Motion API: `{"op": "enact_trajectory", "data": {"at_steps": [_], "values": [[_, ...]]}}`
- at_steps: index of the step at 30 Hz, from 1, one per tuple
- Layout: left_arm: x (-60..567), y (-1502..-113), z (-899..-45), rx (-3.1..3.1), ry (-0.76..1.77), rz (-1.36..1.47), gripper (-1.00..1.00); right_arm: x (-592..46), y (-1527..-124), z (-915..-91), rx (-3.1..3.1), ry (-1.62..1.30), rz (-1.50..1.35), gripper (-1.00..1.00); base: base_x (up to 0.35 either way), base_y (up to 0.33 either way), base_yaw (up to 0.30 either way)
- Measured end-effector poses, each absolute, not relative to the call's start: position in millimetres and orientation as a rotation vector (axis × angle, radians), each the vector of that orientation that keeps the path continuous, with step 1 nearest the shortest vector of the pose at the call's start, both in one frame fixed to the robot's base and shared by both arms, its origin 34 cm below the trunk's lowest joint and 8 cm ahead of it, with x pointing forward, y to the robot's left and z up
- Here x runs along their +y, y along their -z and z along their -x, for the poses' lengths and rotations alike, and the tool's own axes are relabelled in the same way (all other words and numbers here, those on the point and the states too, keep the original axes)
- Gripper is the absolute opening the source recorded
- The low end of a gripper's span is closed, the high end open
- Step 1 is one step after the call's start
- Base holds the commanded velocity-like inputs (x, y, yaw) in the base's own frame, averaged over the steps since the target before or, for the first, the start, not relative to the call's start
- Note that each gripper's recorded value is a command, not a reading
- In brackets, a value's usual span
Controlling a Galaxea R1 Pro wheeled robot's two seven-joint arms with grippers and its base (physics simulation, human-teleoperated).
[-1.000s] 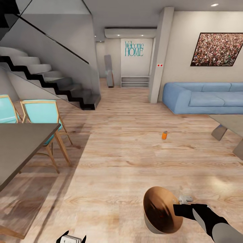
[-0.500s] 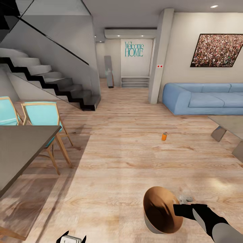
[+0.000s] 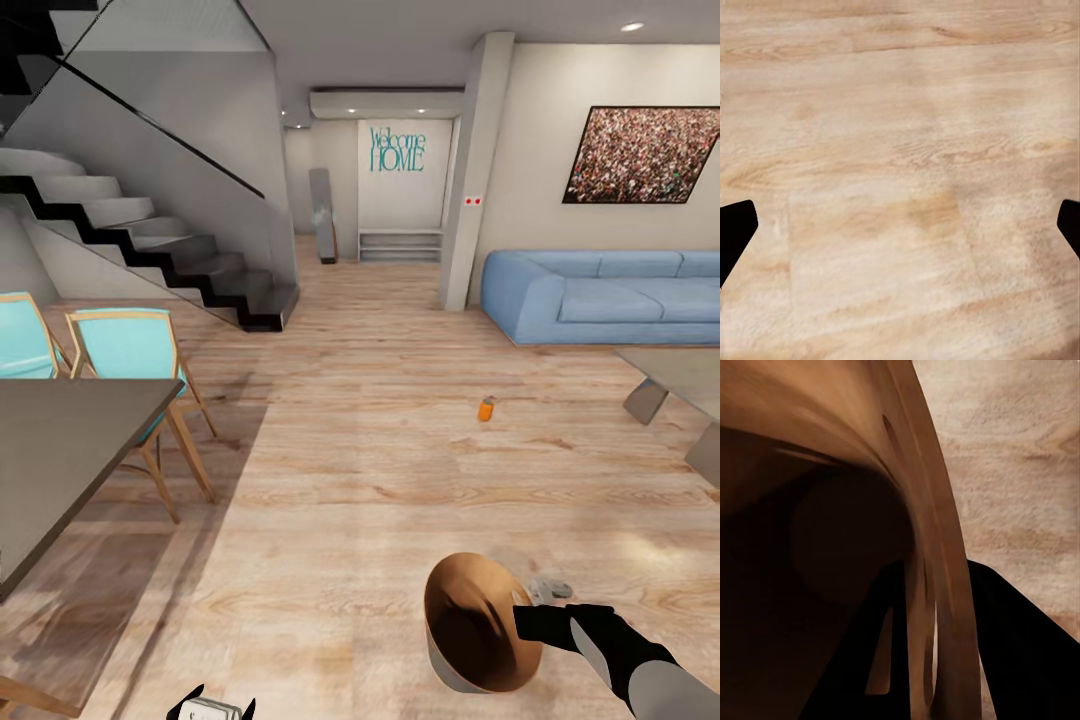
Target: Put the three can of soda from the living room inside the tash can in the kitchen.
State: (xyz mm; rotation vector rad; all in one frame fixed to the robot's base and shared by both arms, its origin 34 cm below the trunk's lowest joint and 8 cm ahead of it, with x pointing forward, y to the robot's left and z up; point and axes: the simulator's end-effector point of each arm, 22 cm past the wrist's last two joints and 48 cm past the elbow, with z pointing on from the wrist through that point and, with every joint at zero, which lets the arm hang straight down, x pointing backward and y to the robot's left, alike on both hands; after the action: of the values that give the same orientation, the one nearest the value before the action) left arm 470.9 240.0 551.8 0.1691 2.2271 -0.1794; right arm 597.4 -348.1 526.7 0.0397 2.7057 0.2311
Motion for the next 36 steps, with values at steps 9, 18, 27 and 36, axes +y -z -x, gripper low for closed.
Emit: {"op": "enact_trajectory", "data": {"at_steps": [9,18,27,36], "values": [[240,-571,-474,2.218,0.178,-0.17,1.0,-348,-547,-601,2.697,-0.232,-0.039,-1.0,0.0,0.0,0.0],[240,-587,-476,2.216,0.178,-0.17,1.0,-348,-562,-601,2.698,-0.231,-0.04,-1.0,0.0,0.0,0.0],[241,-606,-481,2.204,0.175,-0.172,1.0,-349,-577,-600,2.701,-0.233,-0.049,-1.0,0.0,0.0,0.0],[241,-618,-479,2.222,0.176,-0.171,1.0,-349,-591,-600,2.702,-0.234,-0.05,-1.0,0.0,0.0,0.0]]}}
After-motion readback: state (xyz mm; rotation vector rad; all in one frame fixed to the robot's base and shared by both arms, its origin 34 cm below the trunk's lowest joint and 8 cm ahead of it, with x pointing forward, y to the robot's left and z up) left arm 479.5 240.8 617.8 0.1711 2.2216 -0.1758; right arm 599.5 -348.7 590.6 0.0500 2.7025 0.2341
